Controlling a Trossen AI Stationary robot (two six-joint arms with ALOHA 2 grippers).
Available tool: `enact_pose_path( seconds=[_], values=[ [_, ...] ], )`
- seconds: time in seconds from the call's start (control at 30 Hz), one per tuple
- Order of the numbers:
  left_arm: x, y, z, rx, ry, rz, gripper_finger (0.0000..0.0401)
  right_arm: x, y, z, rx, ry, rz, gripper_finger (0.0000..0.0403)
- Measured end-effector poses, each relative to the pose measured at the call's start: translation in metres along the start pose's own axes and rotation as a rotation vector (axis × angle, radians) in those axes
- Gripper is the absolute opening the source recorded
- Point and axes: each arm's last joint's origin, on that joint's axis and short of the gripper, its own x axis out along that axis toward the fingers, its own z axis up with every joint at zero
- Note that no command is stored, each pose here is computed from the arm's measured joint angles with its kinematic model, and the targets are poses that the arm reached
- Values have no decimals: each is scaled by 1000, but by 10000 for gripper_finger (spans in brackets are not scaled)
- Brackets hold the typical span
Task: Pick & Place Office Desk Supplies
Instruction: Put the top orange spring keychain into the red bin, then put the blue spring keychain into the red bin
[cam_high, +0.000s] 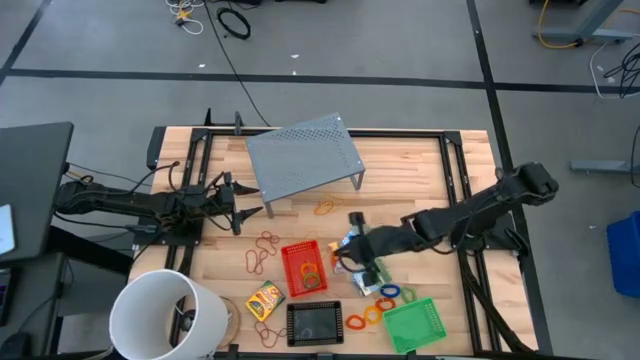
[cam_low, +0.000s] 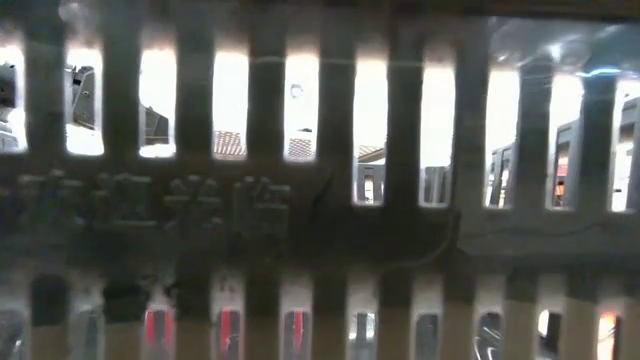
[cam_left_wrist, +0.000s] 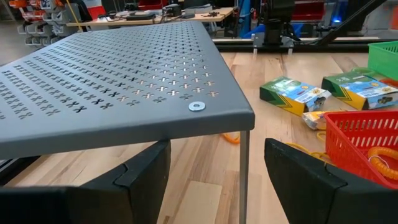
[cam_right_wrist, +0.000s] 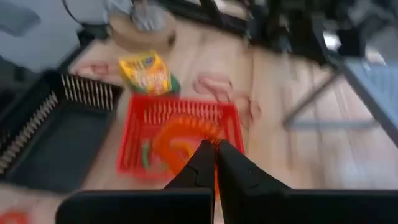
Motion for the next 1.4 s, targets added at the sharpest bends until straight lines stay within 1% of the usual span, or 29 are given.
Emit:
enact_pose_path(
  seconds=[0.23,0.33,0.47,0.6,0.67,0.77,1.07,1.17,1.27,1.4],
  values=[
    [0,0,0,0,-2,1,262,55,-13,-16,-23,-119,139,1],
    [0,0,0,2,-2,1,262,71,-19,-24,-17,-150,168,1],
    [0,0,0,3,-1,2,262,87,-27,-35,-5,-159,197,1],
    [0,0,0,4,-1,3,262,101,-29,-48,18,-150,227,4],
    [0,0,0,4,0,4,262,103,-28,-51,27,-136,227,17],
    [0,0,0,4,0,4,262,106,-27,-53,29,-129,228,47],
    [0,0,0,4,0,4,262,106,-27,-53,32,-129,227,158],
    [0,0,0,4,1,4,262,106,-27,-53,32,-129,228,189],
    [0,0,0,5,4,4,262,106,-26,-53,31,-126,230,207],
    [0,0,-1,7,8,3,262,101,-21,-52,27,-83,226,209]
  ],
)
